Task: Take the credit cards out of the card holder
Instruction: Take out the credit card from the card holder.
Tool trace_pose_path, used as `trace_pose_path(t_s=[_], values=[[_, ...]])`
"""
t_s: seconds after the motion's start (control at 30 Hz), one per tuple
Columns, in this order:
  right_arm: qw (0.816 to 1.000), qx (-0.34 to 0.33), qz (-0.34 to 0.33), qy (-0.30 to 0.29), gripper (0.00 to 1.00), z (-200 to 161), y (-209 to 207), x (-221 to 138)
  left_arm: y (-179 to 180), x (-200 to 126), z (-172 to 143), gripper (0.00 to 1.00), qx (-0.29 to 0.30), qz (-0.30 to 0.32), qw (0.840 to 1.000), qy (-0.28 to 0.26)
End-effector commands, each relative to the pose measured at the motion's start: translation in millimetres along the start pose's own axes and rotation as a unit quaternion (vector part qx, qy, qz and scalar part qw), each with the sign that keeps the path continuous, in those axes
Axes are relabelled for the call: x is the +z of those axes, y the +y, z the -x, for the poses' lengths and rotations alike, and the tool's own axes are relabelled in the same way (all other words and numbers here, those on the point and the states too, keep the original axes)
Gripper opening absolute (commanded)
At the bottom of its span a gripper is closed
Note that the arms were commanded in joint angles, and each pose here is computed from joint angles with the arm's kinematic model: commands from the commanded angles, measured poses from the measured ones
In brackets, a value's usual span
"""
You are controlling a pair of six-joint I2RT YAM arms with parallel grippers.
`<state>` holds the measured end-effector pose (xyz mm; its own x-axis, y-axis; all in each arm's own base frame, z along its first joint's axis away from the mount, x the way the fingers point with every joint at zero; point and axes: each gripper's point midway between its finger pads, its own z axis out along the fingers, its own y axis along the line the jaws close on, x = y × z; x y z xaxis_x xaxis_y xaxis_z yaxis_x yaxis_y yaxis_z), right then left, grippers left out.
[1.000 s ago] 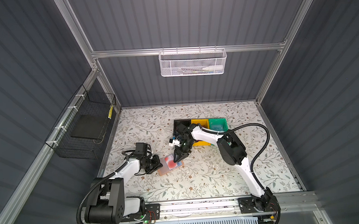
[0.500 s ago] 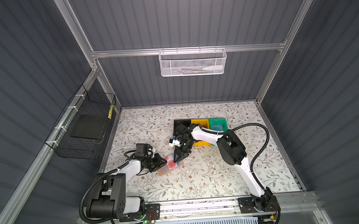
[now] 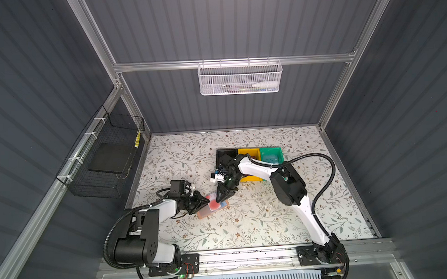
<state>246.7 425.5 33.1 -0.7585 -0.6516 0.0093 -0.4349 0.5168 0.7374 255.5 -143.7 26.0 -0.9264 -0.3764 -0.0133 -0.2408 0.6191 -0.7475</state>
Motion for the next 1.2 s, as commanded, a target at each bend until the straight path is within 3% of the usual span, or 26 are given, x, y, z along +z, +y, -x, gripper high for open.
trace_pose_path(t_s=[0.0,0.33,0.8,1.17], values=[[0.999,0.024,-0.012,0.027,0.33,-10.4,-21.2,16.4,6.2,2.2,-3.5,0.12,-0.016,-0.001,1.0,0.007],[0.999,0.028,-0.011,0.029,0.34,-11.3,-22.6,17.9,13.8,-0.1,-9.1,0.03,-0.009,0.018,1.0,0.01],[0.999,0.03,-0.01,0.031,0.34,-12.2,-22.9,18.9,38.1,-14.4,-14.3,0.0,0.007,0.091,0.996,0.015],[0.999,0.028,-0.009,0.031,0.33,-11.9,-22.2,18.4,28.2,-23.1,-8.6,0.0,0.013,0.09,0.996,0.008]])
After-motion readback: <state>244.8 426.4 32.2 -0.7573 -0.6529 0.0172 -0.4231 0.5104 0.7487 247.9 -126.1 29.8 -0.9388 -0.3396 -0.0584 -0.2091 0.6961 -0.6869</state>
